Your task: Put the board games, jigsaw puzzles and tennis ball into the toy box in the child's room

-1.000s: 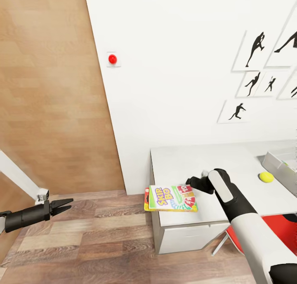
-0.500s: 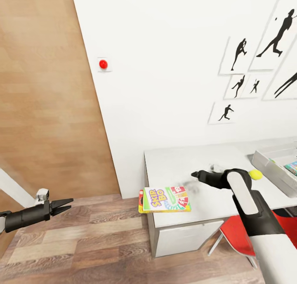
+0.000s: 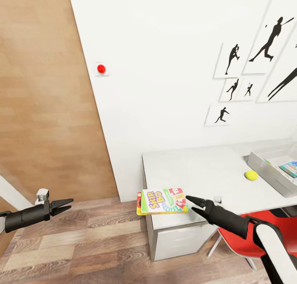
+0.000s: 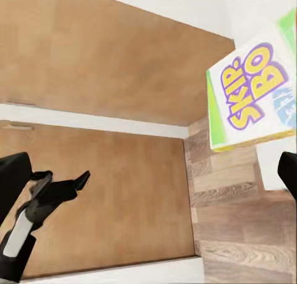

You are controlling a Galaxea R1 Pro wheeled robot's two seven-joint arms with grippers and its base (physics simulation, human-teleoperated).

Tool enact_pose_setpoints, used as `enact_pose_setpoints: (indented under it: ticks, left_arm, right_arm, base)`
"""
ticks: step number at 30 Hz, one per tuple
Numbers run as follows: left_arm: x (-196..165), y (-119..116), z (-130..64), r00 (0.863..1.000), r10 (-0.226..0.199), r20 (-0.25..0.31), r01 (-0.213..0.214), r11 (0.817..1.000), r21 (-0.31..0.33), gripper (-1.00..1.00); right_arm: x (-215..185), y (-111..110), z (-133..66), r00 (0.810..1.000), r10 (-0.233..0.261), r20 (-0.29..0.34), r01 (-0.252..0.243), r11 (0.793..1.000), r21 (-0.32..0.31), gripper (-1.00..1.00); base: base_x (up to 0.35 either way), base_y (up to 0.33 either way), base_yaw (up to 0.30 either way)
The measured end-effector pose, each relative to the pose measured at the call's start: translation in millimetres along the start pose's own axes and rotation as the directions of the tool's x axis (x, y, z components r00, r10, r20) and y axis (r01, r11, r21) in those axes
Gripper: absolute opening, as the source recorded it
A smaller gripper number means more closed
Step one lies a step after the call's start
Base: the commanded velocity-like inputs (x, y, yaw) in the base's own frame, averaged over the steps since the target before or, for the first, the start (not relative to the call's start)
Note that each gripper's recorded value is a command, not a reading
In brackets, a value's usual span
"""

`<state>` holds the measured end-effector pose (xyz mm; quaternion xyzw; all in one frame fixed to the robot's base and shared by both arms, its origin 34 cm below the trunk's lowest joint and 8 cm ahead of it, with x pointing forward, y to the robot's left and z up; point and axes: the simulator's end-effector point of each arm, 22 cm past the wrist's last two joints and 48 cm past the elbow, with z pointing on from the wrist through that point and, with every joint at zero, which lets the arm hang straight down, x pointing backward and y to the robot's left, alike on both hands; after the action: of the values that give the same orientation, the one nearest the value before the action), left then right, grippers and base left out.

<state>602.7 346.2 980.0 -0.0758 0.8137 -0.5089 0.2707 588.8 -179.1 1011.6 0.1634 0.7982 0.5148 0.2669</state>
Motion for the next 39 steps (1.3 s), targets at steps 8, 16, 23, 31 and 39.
enact_pose_setpoints:
  ticks: [8, 16, 23, 31, 39]
  left_arm:
    - [-1.7, -4.8, -1.4, 1.000, 0.011, 0.004, -0.011, 1.000, 0.003, 1.00]
    - [-0.4, -6.9, 1.5, 1.000, 0.012, 0.003, -0.012, 1.000, 0.008, 1.00]
    - [0.4, -9.4, 7.5, 1.000, 0.028, 0.014, -0.028, 0.999, 0.022, 1.00]
    - [3.2, -11.0, 13.1, 0.999, 0.035, 0.015, -0.035, 0.999, 0.031, 1.00]
    - [3.5, -13.9, 13.8, 0.999, 0.040, 0.015, -0.041, 0.999, 0.033, 1.00]
  right_arm:
    - [45.5, 9.6, -38.7, 0.991, 0.093, 0.100, -0.069, 0.972, -0.224, 1.00]
    - [66.1, 16.2, -52.5, 0.989, -0.015, 0.149, 0.057, 0.959, -0.277, 1.00]
    - [84.9, 3.0, -46.5, 0.986, -0.127, 0.107, 0.148, 0.966, -0.212, 1.00]
    - [85.8, 4.6, -48.0, 0.985, -0.139, 0.107, 0.159, 0.963, -0.219, 1.00]
    - [84.7, 11.4, -51.4, 0.983, -0.143, 0.114, 0.167, 0.955, -0.244, 1.00]
  base:
    - [0.000, 0.000, -0.001]
    - [0.000, 0.000, 0.000]
    - [0.000, 0.000, 0.000]
    - [0.045, 0.000, -0.010]
    - [0.263, 0.000, -0.156]
